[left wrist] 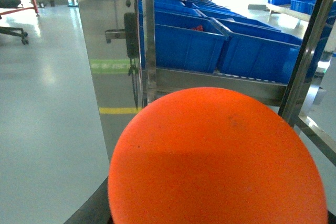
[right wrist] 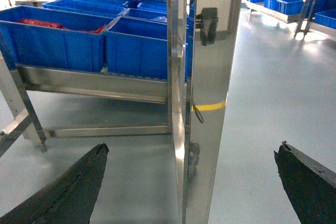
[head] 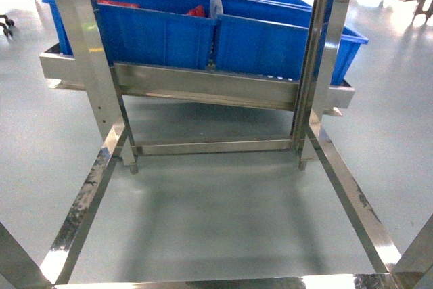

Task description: Pick capacitor and pack into box

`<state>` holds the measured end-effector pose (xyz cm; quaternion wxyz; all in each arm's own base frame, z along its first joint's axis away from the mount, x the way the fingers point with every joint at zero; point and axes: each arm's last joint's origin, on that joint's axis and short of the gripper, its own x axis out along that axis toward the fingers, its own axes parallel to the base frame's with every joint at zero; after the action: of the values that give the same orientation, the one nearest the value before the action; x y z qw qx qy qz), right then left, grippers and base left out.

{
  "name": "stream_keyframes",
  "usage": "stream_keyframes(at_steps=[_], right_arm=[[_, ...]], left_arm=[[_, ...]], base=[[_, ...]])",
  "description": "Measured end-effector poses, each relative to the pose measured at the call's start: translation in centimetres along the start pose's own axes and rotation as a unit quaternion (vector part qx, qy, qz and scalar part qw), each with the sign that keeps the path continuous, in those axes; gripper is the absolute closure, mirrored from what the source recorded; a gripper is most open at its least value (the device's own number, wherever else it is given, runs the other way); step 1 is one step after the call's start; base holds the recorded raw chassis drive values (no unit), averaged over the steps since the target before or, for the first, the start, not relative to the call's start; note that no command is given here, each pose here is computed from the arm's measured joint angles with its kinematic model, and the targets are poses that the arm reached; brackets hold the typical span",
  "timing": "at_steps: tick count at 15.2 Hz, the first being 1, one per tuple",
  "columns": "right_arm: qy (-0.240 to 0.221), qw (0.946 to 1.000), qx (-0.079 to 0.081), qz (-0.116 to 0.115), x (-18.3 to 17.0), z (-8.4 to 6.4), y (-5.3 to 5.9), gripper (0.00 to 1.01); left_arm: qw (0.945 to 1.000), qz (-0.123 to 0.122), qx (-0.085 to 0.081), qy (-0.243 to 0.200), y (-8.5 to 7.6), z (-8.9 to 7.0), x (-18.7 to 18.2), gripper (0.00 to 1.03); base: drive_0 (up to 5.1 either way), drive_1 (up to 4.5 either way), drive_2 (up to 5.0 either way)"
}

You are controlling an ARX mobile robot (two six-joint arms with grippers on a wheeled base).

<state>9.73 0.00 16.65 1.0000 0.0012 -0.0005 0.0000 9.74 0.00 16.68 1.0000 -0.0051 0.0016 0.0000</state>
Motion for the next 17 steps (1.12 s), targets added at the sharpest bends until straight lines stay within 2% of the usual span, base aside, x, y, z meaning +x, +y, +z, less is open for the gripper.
stream_keyframes(at_steps=[17], right_arm=[[0.0,1.0,0.0,0.0,0.0,0.0,0.0,0.03]], left_arm=[[1.0,0.0,0.0,0.0,0.0,0.0,0.0,0.59]], base=[[0.0,0.0,0.0]])
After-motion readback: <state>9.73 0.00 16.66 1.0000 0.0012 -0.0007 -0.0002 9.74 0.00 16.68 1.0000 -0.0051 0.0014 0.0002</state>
